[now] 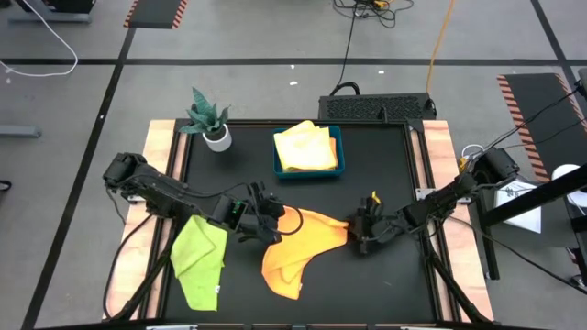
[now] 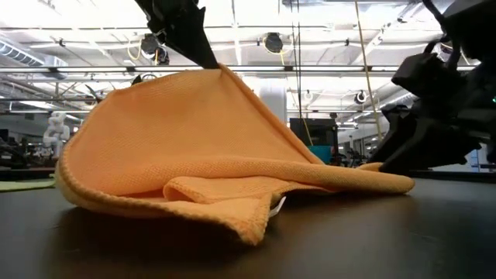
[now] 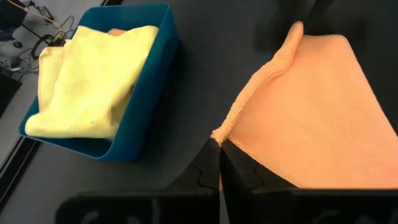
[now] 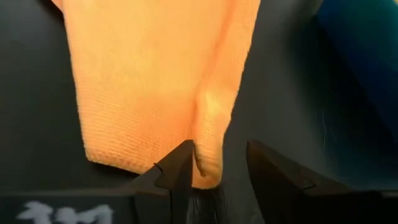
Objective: Fold microfiber towels
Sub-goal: Fold the orange microfiber cloth
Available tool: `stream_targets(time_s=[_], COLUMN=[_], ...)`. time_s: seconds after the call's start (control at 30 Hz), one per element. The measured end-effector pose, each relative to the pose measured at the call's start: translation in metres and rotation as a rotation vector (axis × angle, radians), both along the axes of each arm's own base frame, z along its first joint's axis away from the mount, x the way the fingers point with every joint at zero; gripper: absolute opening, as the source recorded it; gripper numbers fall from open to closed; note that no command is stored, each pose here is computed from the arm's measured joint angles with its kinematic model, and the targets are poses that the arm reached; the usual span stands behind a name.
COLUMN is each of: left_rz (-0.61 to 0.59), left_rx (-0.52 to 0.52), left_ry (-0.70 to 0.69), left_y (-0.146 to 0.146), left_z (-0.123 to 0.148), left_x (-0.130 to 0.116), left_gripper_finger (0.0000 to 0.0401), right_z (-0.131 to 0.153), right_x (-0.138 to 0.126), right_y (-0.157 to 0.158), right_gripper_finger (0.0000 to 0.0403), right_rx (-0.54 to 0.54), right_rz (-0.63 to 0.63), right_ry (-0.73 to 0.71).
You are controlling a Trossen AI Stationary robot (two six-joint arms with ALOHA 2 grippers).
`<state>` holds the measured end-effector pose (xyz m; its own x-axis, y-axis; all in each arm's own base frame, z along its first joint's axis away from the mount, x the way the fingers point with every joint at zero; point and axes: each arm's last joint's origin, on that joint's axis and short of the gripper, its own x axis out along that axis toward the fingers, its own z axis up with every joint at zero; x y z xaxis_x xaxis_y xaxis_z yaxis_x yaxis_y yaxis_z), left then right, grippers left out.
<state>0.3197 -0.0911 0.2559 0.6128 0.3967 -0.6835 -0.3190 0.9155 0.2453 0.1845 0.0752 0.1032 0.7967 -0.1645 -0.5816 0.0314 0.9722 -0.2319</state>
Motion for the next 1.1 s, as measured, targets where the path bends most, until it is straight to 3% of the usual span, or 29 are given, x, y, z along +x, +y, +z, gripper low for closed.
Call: stream_targets(time_s=[0.47,0.6,0.73,0.87,1.1], left_rz=[0.001,-0.002,-0.052,-0.135,-0.355], left_rx=[-0.002,-0.003,-0.041,-0.07,-0.03], left_ry=[-0.006,-0.006,-0.047,-0.135,-0.322], left_y=[0.0,-0.001,-0.009,-0.028,-0.077], left_z=[0.0,0.0,0.016,0.049,0.118], left_x=[0.0,0.0,-0.01,-0.025,-0.058], left_gripper_finger=[0.0005,0.0006,0.0003,0.0005,0.0005], right_z=[-0.003,0.006,0.031,0.071,0.147], right_x=[-0.003,0.0,0.004,0.004,-0.008], right_y=[-0.004,-0.002,0.005,0.016,0.042], right_gripper_finger=[0.0009,0.0005,0.0002,0.0001,0.0001], right_rx=[0.0,0.012,0.054,0.104,0.165], right_rz=[0.004,0.025,0.118,0.256,0.556], right_ry=[-0.026,-0.102,-0.23,-0.389,-0.636])
